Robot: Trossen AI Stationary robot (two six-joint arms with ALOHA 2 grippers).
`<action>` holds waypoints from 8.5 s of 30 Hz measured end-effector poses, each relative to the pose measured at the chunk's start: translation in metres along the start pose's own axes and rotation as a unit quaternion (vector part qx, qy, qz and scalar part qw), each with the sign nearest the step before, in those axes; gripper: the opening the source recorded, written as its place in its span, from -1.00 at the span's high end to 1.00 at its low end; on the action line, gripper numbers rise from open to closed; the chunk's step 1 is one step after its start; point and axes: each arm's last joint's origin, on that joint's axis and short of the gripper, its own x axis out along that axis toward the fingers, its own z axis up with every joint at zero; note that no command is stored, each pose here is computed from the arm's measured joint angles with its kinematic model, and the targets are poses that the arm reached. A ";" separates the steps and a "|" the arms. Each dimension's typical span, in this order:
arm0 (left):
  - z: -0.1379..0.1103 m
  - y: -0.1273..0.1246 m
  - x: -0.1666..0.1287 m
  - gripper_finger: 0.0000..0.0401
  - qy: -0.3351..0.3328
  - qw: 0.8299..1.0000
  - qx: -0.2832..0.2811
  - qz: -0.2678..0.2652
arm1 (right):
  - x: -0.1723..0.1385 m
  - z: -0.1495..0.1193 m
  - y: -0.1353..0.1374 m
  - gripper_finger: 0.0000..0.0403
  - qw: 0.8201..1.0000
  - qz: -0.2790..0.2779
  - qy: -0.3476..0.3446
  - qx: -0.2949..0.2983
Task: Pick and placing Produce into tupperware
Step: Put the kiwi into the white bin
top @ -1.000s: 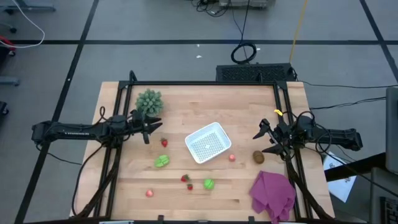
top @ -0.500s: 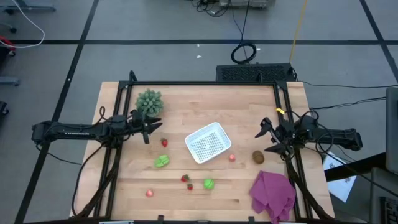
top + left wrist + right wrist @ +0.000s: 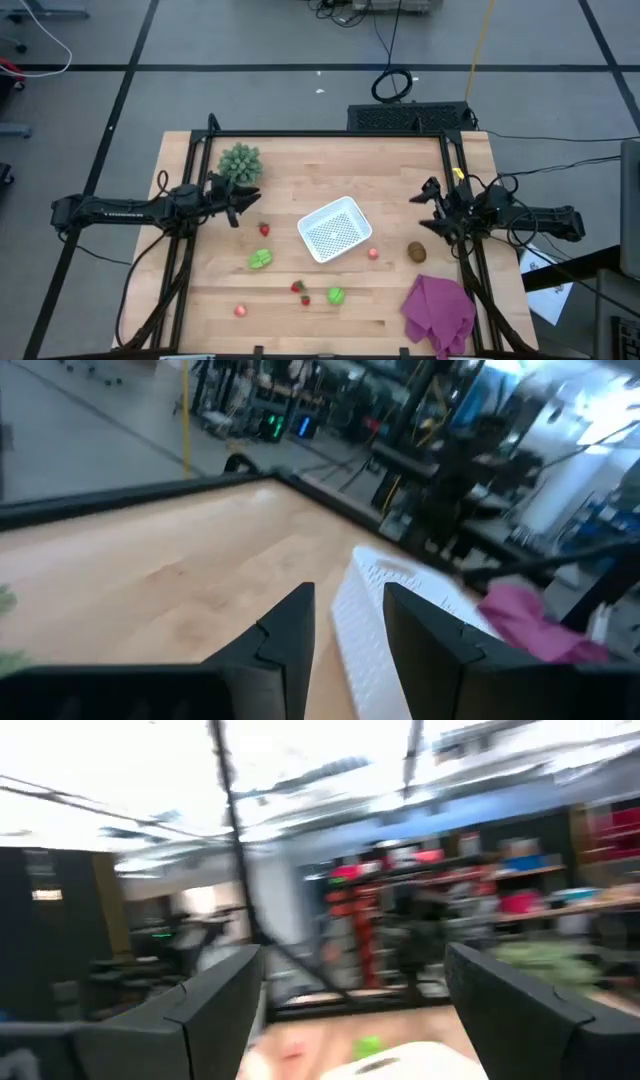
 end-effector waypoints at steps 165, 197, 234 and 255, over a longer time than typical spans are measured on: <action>0.169 -0.102 -0.001 0.38 0.424 0.878 0.123 0.182 | 0.039 -0.090 0.035 -0.19 0.556 -0.455 0.606 0.341; 0.169 -0.102 -0.001 0.38 0.424 0.879 0.122 0.182 | 0.104 -0.074 0.029 -0.19 0.777 -0.242 0.429 0.393; 0.167 -0.104 0.007 0.38 0.426 0.878 0.131 0.178 | 0.259 -0.020 -0.019 -0.22 0.803 -0.181 0.559 0.102; 0.147 -0.107 0.037 0.38 0.478 0.840 0.179 0.185 | 0.257 -0.075 -0.054 -0.23 0.697 -0.232 0.670 0.104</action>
